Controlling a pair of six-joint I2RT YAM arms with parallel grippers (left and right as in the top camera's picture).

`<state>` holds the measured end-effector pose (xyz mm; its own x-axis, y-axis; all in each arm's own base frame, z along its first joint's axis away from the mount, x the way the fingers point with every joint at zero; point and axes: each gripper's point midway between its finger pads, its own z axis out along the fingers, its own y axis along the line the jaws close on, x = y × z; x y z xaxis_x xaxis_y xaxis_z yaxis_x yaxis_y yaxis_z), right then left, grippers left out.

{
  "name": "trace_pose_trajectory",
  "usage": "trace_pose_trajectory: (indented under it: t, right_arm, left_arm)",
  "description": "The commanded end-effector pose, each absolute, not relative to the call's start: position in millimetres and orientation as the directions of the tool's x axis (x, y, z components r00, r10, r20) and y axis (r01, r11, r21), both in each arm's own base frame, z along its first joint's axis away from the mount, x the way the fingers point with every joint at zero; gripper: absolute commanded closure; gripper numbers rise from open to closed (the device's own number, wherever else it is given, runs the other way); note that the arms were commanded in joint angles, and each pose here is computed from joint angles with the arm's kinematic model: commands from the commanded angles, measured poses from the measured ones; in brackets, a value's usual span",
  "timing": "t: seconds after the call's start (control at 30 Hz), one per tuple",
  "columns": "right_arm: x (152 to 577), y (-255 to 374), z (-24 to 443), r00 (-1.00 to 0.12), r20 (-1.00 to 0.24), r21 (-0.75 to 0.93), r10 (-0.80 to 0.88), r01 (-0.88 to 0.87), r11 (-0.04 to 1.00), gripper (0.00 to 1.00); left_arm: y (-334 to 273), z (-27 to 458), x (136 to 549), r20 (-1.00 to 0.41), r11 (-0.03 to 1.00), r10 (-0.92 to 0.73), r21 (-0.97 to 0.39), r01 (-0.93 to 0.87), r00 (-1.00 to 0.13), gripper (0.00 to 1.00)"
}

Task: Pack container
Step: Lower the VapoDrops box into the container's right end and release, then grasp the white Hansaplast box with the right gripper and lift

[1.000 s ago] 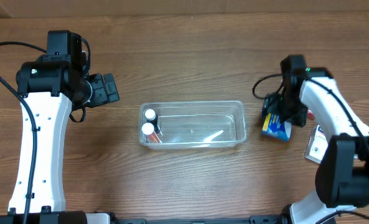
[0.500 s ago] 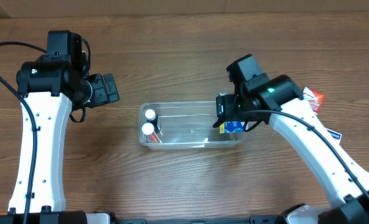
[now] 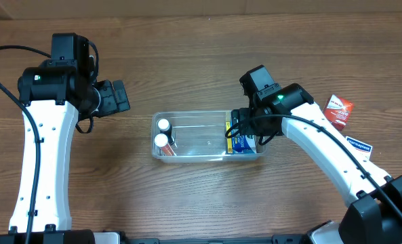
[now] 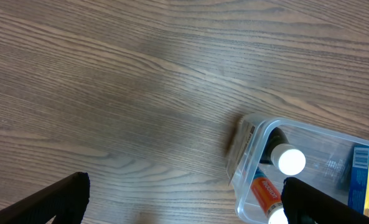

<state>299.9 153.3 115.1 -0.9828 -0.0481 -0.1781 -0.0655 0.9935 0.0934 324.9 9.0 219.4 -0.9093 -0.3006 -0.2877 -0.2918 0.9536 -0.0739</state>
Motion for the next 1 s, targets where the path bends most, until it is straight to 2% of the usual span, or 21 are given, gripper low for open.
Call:
trace_pose_trajectory:
  t: [0.0, 0.03, 0.07, 0.13, 0.2, 0.27, 0.37, 0.47, 0.57, 0.73, 0.87, 0.97]
  right_arm:
    - [316.3, 148.1, 160.6, -0.952, -0.305, 0.084, -0.020, -0.048, 0.995, 0.14]
    - [318.5, 140.1, 182.0, -0.936, -0.353, 0.058, -0.013, -0.035, 0.998, 0.14]
    - [321.4, 120.8, 212.2, -0.905, -0.421, 0.038, 0.065, 0.054, 0.998, 0.14]
    - [321.0, 73.9, 256.2, -0.812, -0.506, 0.116, 0.289, 0.268, 0.956, 0.08]
    - [313.4, 30.6, 269.7, -0.751, -0.521, 0.143, 0.407, 0.393, 0.908, 0.00]
    - [297.9, -27.6, 268.5, -0.699, -0.497, 0.109, 0.514, 0.537, 0.836, 0.00]
    - [281.1, -89.7, 242.0, -0.690, -0.431, 0.026, 0.581, 0.635, 0.772, 0.00]
    - [260.0, -124.9, 190.5, -0.679, -0.289, -0.034, 0.675, 0.711, 0.702, 0.00]
    - [258.7, -129.6, 129.9, -0.747, -0.130, -0.002, 0.652, 0.658, 0.753, 0.00]
    - [254.7, -132.9, 90.7, -0.781, 0.008, -0.041, 0.625, 0.624, 0.780, 0.00]
    - [238.4, -142.1, 68.9, -0.743, 0.106, -0.061, 0.661, 0.658, 0.750, 0.00]
    - [220.6, -153.5, 49.9, -0.681, 0.124, -0.048, 0.722, 0.723, 0.690, 0.00]
  left_arm:
    - [8.3, 218.7, 323.8, -0.284, 0.957, -0.289, -0.079, -0.278, -0.914, 0.00]
    - [8.3, 218.6, 323.7, -0.284, 0.957, -0.289, -0.078, -0.278, -0.914, 0.00]
    - [8.3, 218.6, 323.7, -0.284, 0.957, -0.289, -0.078, -0.278, -0.914, 0.00]
    - [8.2, 218.6, 323.6, -0.284, 0.957, -0.289, -0.079, -0.278, -0.914, 0.00]
    - [8.3, 218.6, 323.6, -0.284, 0.957, -0.289, -0.078, -0.278, -0.914, 0.00]
    - [8.3, 218.6, 323.6, -0.284, 0.957, -0.289, -0.078, -0.278, -0.914, 0.00]
    - [8.2, 218.7, 324.1, -0.285, 0.957, -0.289, -0.079, -0.278, -0.914, 0.00]
    - [8.3, 218.7, 324.2, -0.286, 0.957, -0.289, -0.079, -0.278, -0.914, 0.00]
    - [8.3, 218.9, 324.8, -0.288, 0.957, -0.289, -0.079, -0.278, -0.913, 0.00]
    - [8.4, 219.2, 325.8, -0.292, 0.957, -0.289, -0.081, -0.277, -0.912, 0.00]
    - [9.7, 219.3, 325.8, -0.295, 0.958, -0.285, -0.072, -0.276, -0.912, 0.00]
    - [9.7, 219.8, 327.6, -0.302, 0.960, -0.278, -0.073, -0.269, -0.912, 0.00]
